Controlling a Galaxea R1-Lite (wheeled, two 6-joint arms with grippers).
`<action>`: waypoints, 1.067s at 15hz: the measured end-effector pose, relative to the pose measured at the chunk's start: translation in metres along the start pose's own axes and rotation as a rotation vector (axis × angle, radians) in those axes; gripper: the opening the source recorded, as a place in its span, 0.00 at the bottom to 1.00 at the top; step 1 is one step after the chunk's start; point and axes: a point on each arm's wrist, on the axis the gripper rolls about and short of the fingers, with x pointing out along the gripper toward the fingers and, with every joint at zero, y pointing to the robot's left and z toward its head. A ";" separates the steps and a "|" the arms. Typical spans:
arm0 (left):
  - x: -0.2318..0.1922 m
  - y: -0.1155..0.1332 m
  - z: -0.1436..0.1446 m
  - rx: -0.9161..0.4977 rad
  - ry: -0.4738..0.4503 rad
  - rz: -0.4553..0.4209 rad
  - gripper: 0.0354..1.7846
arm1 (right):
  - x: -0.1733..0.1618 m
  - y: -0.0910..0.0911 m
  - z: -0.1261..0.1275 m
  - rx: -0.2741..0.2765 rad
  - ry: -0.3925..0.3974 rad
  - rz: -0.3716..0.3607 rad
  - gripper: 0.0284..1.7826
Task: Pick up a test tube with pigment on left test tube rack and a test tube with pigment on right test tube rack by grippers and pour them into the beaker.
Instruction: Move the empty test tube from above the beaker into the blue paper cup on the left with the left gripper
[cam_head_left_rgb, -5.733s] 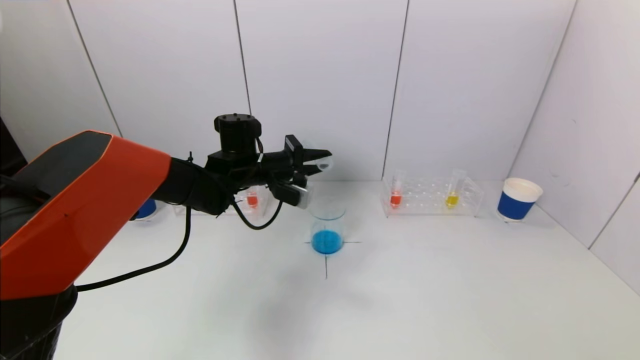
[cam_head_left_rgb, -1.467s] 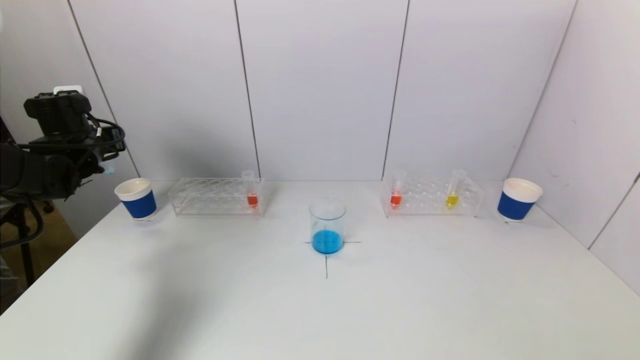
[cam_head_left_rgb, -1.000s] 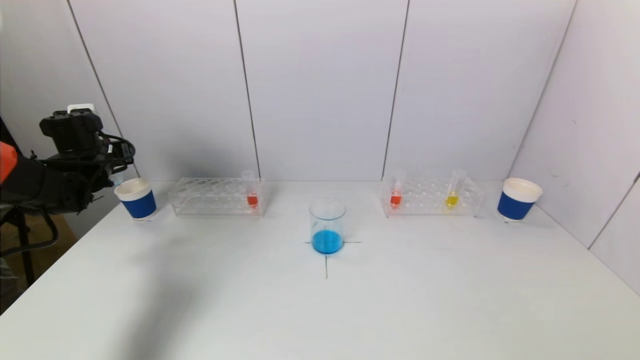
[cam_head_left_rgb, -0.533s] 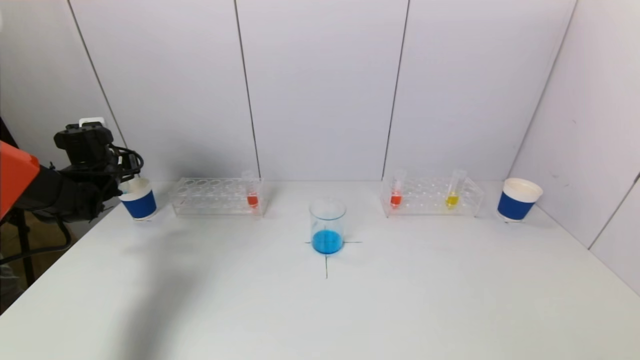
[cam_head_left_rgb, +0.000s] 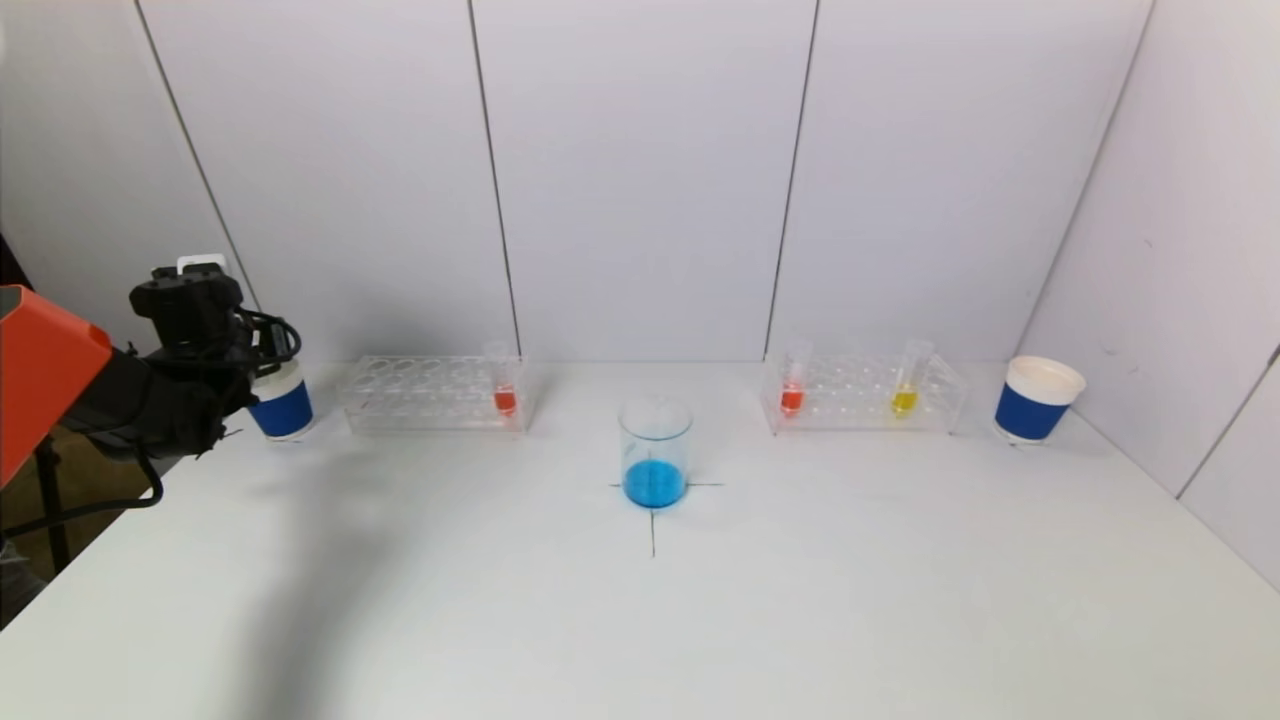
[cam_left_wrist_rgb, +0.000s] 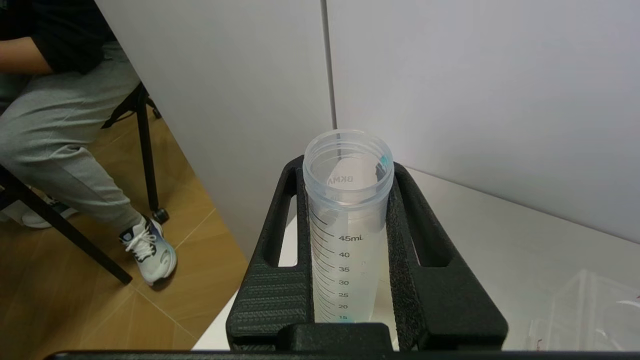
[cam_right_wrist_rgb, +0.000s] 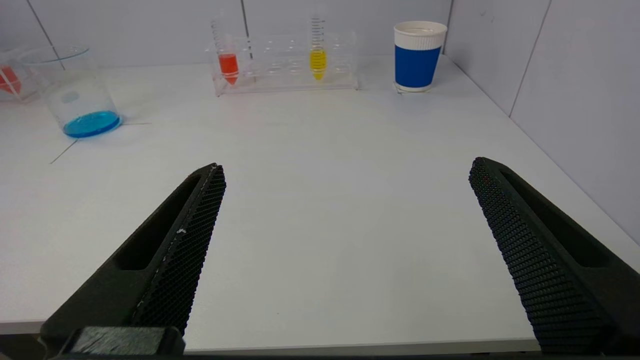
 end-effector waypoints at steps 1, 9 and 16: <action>0.001 0.000 -0.004 0.000 0.003 0.000 0.23 | 0.000 0.000 0.000 0.000 0.000 0.000 0.99; 0.003 -0.002 -0.011 0.008 0.018 -0.001 0.23 | 0.000 0.000 0.000 0.000 0.000 0.000 0.99; 0.003 -0.001 -0.012 0.011 0.022 0.002 0.23 | 0.000 0.000 0.000 0.000 0.000 0.000 0.99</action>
